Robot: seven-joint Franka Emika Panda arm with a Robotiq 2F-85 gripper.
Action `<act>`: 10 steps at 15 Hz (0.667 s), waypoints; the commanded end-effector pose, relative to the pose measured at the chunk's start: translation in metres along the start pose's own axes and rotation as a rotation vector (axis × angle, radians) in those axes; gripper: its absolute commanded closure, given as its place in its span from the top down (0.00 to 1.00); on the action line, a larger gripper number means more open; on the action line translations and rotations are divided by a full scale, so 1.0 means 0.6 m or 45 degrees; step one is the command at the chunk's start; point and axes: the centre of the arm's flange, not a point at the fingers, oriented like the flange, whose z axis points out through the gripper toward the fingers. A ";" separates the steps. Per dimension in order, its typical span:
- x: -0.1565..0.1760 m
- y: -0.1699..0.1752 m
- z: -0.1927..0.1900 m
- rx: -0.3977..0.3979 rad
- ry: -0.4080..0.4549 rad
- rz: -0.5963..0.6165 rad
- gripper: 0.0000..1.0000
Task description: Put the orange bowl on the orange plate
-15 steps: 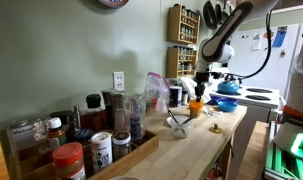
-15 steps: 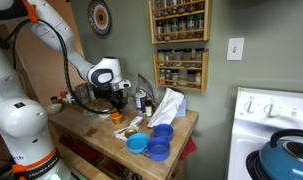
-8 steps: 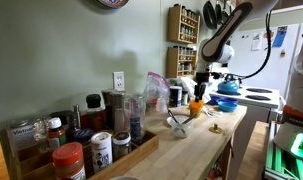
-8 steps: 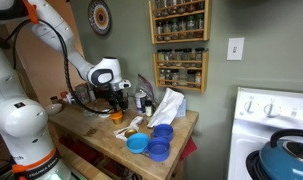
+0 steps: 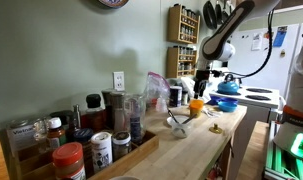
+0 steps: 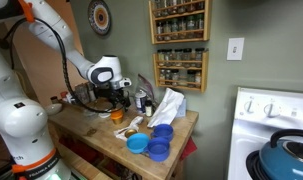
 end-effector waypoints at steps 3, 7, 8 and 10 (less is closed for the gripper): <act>-0.034 0.015 -0.005 0.128 -0.133 0.134 1.00; -0.045 -0.004 0.002 0.225 -0.181 0.187 1.00; -0.044 -0.011 0.002 0.245 -0.169 0.202 1.00; -0.040 -0.017 0.005 0.261 -0.157 0.245 1.00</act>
